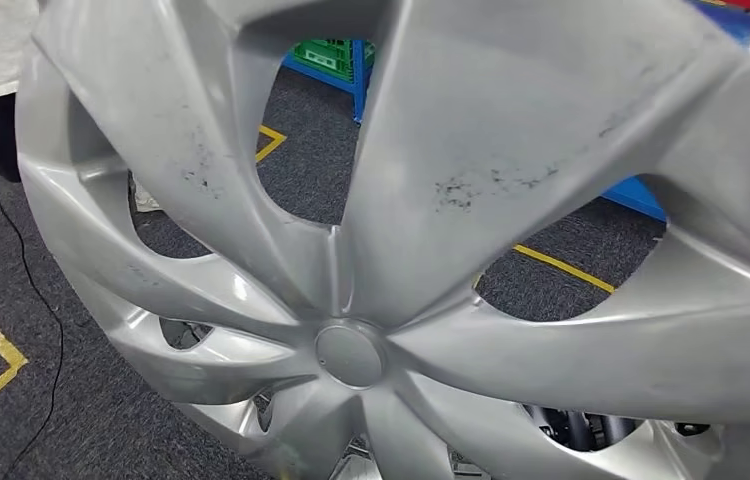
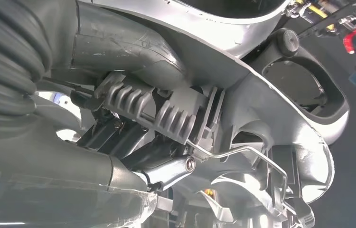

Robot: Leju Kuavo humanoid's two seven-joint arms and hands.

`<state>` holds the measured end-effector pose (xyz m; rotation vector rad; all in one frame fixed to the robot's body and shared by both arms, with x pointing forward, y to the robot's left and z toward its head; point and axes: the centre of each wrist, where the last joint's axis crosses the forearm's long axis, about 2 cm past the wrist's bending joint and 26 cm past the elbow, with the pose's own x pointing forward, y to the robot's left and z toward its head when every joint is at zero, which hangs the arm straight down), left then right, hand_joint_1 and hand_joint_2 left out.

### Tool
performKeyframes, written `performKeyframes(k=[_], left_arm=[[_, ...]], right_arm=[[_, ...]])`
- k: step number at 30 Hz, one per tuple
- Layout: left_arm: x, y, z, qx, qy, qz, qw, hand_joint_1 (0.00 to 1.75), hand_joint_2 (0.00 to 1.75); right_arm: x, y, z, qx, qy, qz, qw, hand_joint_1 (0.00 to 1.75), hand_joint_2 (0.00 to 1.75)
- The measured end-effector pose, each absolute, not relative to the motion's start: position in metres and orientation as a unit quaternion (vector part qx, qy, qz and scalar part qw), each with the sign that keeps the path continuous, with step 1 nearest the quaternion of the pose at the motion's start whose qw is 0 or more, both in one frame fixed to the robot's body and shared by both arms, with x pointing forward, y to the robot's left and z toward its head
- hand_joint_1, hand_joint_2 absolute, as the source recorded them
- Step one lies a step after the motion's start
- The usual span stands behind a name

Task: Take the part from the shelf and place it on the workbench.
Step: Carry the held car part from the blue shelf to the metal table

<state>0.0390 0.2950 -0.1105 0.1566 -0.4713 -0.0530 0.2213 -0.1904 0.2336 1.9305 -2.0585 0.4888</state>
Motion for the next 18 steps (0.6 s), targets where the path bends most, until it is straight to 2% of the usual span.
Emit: performKeyframes(k=[18], left_arm=[[0.0375,0.2929,-0.1107,0.080,-0.231,-0.020,0.969,0.00,1.75]], right_arm=[[0.2230,-0.1910,0.2373,0.665,-0.715,0.172,0.129,1.75,1.75]])
